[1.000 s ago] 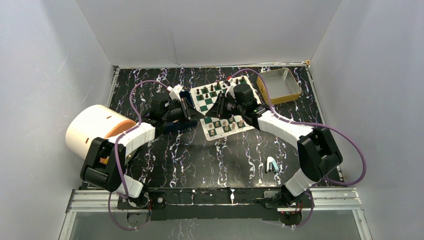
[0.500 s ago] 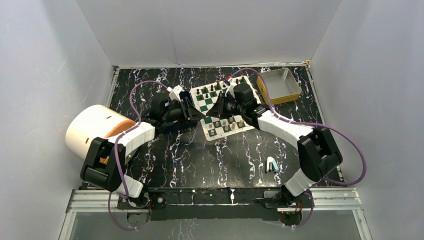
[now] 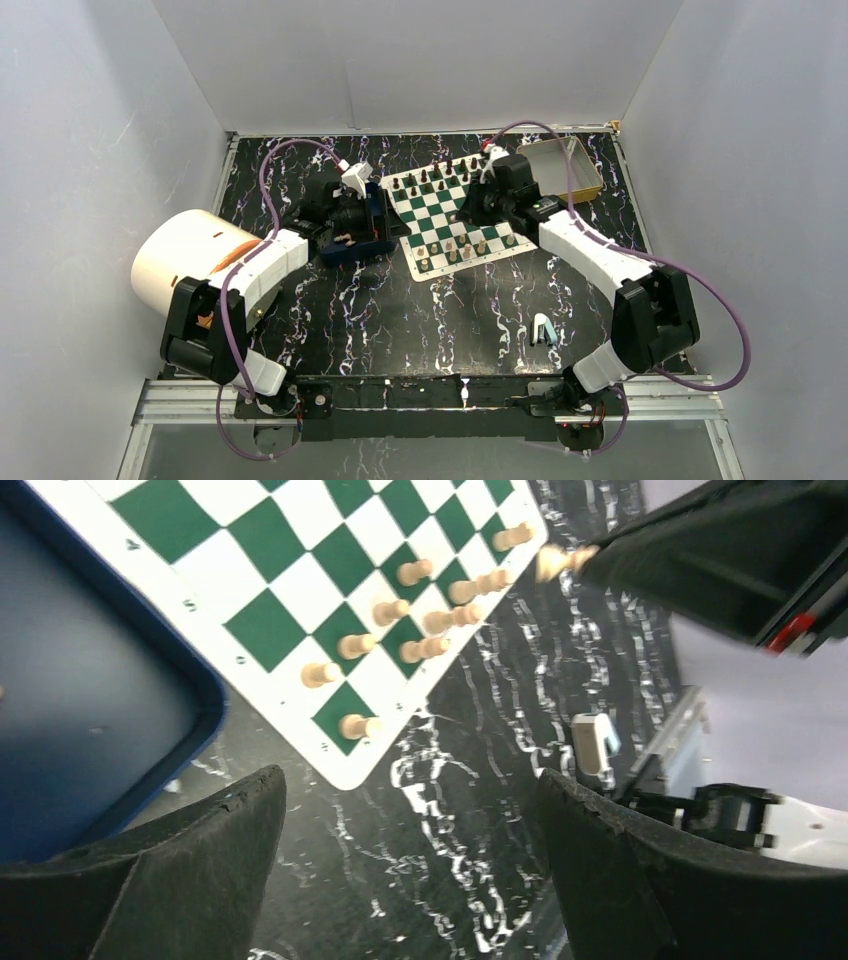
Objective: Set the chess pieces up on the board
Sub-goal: Place the chess piece on the chessboard.
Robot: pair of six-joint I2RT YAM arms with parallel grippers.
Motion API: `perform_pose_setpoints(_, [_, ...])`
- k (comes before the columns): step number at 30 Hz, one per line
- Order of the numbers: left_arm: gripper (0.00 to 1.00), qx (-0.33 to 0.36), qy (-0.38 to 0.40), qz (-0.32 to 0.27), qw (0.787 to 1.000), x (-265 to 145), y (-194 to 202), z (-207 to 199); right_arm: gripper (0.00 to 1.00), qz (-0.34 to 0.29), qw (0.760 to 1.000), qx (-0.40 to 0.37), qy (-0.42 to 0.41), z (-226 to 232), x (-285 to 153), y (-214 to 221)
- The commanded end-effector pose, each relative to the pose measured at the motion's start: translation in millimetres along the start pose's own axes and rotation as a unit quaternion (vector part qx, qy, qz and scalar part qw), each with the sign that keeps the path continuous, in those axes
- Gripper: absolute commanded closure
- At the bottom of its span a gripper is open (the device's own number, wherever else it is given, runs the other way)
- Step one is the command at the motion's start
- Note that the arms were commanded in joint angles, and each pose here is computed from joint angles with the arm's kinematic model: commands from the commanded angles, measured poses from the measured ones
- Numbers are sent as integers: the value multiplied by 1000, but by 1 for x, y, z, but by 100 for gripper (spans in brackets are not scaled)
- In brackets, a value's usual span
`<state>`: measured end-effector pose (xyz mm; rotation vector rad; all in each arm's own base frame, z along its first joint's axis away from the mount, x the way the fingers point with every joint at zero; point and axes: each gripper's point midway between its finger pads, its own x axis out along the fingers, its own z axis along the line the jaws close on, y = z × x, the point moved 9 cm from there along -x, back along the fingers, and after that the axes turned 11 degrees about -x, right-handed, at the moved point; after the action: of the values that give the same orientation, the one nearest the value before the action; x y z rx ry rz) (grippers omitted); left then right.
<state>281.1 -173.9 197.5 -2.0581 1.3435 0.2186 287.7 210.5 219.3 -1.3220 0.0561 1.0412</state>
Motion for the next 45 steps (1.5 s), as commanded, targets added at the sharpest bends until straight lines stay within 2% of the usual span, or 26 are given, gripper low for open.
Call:
perform_pose_setpoints(1, [8,100,-78,-11,992,-25,-6,4,91,7,997,-29,76,-34,-19,-13])
perform_pose_setpoints(5, [8,139,-104,-43,984,-37,-5,7,90,36,995,-26,91,-53,-15,-7])
perform_pose_setpoints(10, [7,134,-157,-86,975,-53,-5,9,89,71,993,-23,96,-63,1,0])
perform_pose_setpoints(18, [7,138,-210,-76,965,-61,-6,15,88,104,989,-14,102,-71,24,8])
perform_pose_setpoints(39, [10,156,-197,-74,965,-66,-4,11,85,153,979,-25,130,-79,57,15])
perform_pose_setpoints(45, [11,158,-192,-75,966,-66,-4,10,83,171,970,-39,168,-80,60,17])
